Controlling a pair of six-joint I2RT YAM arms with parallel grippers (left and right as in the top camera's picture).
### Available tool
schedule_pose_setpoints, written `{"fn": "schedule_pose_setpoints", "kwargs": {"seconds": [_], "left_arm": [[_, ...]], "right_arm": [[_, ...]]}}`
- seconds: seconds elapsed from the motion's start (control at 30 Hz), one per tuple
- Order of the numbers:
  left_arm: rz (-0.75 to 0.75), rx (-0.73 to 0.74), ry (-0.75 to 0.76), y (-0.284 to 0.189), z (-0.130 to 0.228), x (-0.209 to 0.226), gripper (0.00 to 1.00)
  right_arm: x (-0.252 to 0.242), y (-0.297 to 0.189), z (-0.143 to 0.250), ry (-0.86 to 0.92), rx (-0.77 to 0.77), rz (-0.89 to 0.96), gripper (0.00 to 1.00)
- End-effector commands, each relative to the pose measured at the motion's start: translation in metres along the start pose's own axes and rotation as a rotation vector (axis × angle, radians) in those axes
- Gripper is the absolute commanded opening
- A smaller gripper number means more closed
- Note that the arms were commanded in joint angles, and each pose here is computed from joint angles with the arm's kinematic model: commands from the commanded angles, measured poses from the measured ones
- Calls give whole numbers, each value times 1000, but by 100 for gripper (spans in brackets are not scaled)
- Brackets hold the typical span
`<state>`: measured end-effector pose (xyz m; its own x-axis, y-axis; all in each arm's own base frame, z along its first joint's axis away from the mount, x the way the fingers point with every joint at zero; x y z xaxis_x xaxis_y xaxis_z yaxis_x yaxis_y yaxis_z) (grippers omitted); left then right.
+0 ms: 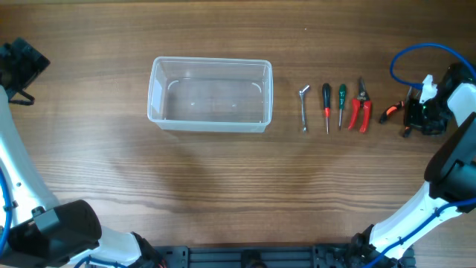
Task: Pack container
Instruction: 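Grasp the orange-black pliers with the right gripper, then carry the pliers over the container and lower them inside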
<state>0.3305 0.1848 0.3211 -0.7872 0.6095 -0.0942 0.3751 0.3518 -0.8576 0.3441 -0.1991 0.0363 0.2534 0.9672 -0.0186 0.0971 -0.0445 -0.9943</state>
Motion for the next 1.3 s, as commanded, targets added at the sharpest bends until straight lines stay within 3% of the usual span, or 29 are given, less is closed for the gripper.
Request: {"fn": "schedule_pose_setpoints", "kwargs": {"seconds": [0.0, 0.27, 0.47, 0.63, 0.77, 0.97, 1.13, 1.27], "left_arm": [[8, 4, 11, 1, -1, 0, 100], [8, 4, 11, 1, -1, 0, 100], [8, 4, 11, 1, -1, 0, 100], [8, 4, 11, 1, -1, 0, 100], [8, 4, 11, 1, -1, 0, 100], [8, 4, 11, 1, -1, 0, 100], [8, 4, 11, 1, -1, 0, 100], [8, 4, 11, 1, -1, 0, 100]], "right_arm": [[5, 13, 7, 36, 49, -23, 4], [1, -28, -17, 90, -51, -16, 4], [27, -123, -54, 133, -249, -159, 4], [80, -219, -64, -13, -440, -184, 4], [173, -295, -46, -342, -633, -258, 4], [317, -335, 11, -929, -782, -371, 4], [411, -312, 55, -1349, -785, -419, 4], [459, -243, 66, -1651, -673, -390, 4]]}}
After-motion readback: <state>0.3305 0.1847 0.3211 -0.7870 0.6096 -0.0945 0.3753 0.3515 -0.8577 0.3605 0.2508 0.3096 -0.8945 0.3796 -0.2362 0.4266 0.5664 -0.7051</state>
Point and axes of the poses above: each gripper's point midway between its finger pads, its own y axis out along the fingers, its own x axis along the line the jaws close on, z = x × y, the point moved 4 cm from there along -y, back along the fingers, and after that the axes turned 2 degrees about -y, right-handed, at the moved point
